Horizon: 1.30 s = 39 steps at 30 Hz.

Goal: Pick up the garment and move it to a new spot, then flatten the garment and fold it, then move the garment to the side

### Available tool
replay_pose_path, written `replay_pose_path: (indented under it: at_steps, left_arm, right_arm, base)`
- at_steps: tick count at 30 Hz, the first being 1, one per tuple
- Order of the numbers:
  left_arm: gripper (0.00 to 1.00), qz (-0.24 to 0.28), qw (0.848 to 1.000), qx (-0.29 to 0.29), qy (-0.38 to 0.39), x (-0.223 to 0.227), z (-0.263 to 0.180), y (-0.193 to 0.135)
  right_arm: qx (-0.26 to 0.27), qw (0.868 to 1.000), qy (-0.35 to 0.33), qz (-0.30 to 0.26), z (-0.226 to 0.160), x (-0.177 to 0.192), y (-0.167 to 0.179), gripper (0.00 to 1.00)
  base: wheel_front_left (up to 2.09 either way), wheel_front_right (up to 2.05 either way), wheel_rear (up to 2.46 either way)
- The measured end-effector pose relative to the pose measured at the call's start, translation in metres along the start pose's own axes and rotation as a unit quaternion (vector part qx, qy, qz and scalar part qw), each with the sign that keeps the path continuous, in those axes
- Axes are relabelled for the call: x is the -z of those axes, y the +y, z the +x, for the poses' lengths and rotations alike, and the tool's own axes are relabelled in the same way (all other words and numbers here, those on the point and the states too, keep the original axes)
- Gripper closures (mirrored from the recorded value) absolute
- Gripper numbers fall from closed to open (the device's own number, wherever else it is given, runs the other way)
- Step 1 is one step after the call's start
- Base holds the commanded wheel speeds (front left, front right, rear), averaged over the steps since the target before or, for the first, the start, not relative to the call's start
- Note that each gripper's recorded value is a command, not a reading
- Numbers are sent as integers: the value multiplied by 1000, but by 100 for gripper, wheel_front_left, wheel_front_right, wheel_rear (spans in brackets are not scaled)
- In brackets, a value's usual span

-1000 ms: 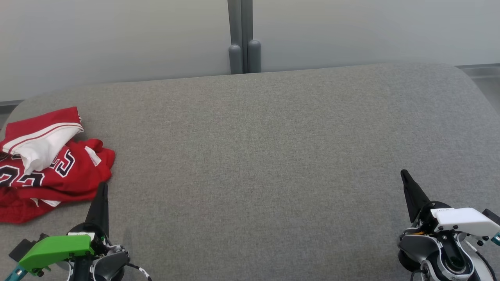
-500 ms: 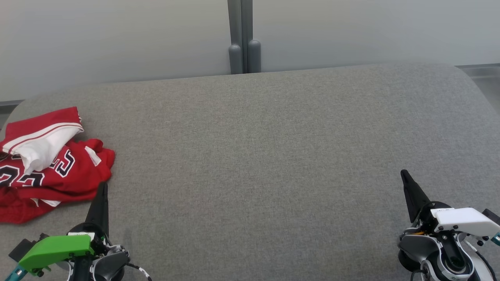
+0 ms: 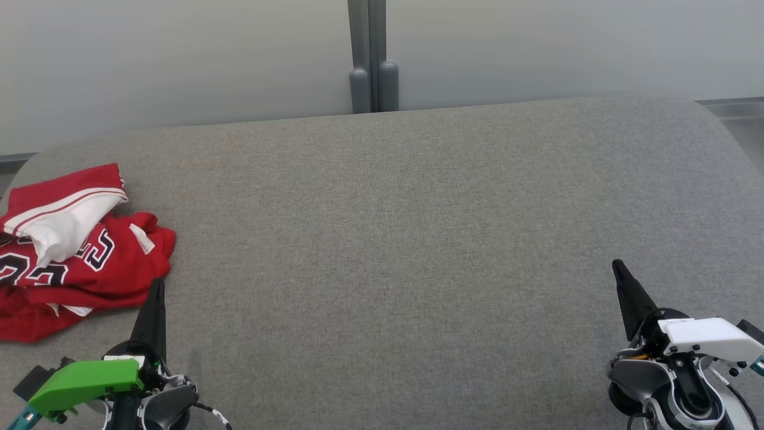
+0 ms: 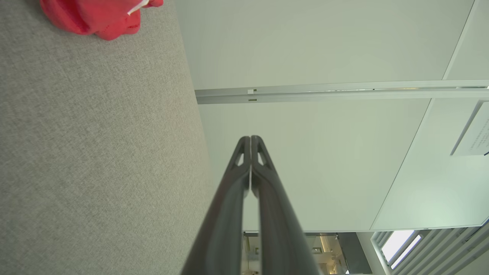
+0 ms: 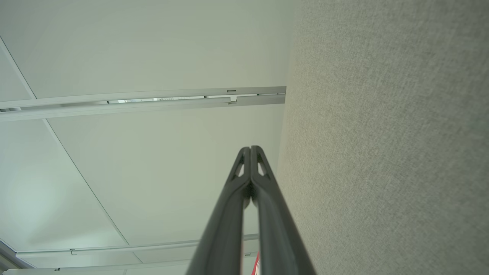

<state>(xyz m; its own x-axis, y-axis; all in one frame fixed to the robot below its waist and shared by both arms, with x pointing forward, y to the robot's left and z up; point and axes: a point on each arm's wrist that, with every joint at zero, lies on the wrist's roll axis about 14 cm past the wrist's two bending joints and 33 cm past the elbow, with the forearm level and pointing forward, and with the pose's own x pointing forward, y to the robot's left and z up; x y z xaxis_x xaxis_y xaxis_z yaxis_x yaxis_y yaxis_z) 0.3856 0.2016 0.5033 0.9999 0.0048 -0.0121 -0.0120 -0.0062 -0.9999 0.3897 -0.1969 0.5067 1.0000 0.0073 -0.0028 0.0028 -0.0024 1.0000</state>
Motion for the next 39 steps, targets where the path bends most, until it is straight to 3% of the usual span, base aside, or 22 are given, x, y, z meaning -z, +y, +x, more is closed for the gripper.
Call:
replay_pose_path:
  at_steps: [39]
  left_arm:
    - [100,0,1000,0,0,0,0,0]
  right_arm:
    - [0,1000,0,0,0,0,0,100]
  base:
    - [0,0,0]
